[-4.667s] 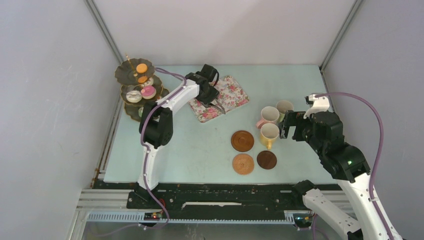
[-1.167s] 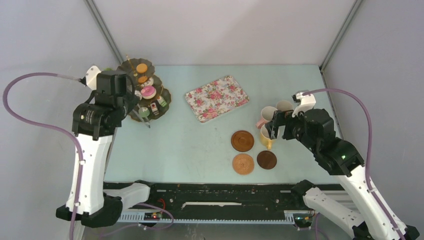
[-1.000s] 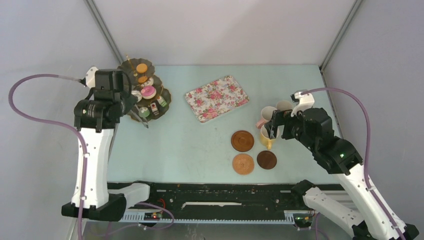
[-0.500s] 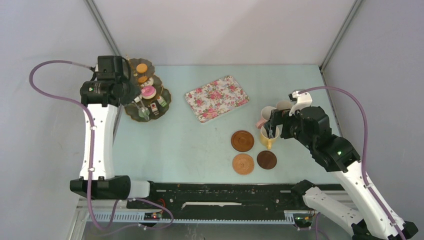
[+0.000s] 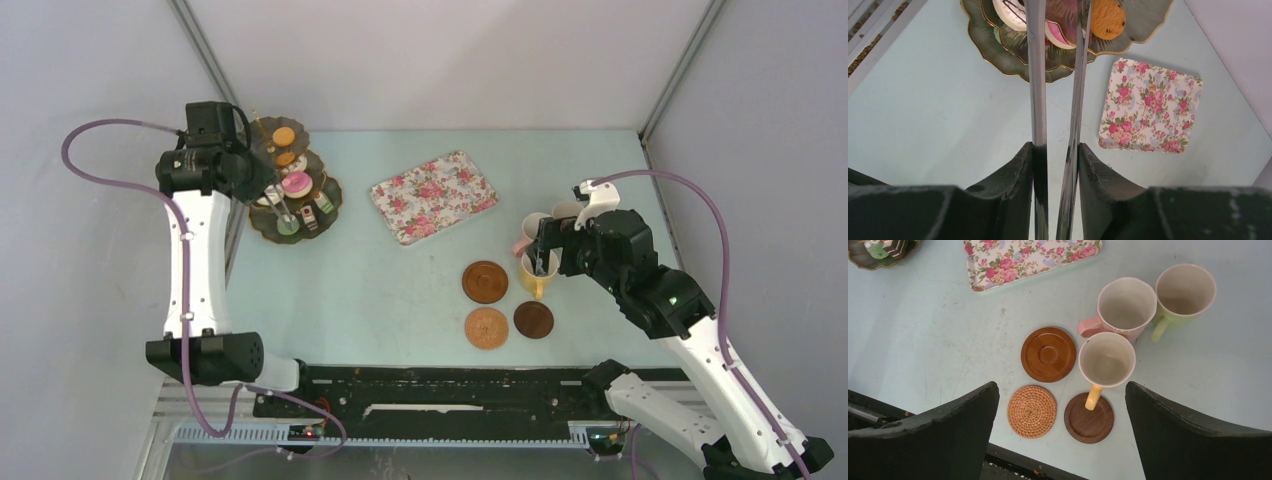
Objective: Serve the afternoon tea
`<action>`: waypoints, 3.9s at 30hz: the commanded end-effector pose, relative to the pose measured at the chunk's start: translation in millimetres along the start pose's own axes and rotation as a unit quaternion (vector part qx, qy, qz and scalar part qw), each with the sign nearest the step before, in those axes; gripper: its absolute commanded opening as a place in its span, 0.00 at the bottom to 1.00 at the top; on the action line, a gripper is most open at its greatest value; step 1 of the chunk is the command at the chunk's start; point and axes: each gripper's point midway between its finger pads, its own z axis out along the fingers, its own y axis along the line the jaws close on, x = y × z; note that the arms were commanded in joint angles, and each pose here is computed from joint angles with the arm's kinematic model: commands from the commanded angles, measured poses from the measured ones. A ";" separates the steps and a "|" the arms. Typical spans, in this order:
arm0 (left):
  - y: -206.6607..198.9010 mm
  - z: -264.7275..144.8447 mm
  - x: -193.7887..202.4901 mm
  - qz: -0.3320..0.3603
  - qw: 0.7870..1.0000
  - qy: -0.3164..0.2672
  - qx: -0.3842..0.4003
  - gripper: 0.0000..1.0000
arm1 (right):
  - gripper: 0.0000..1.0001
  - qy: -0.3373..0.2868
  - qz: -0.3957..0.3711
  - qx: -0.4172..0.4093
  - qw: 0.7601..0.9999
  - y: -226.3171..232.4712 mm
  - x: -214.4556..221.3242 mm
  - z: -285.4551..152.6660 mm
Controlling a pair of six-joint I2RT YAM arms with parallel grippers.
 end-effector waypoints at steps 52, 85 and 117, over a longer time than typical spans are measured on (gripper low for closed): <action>-82.1 -160.8 -21.4 0.171 0.873 -0.314 0.331 0.49 | 1.00 -0.024 0.010 0.001 1.000 1.9 -19.9 -4.0; -215.2 205.1 213.2 0.562 0.736 0.133 0.353 0.55 | 1.00 0.020 0.069 0.118 0.990 -46.7 -4.7 -22.0; -208.6 87.0 214.2 0.419 0.854 0.127 0.282 0.89 | 1.00 0.023 0.049 0.066 0.996 -37.6 16.2 -56.4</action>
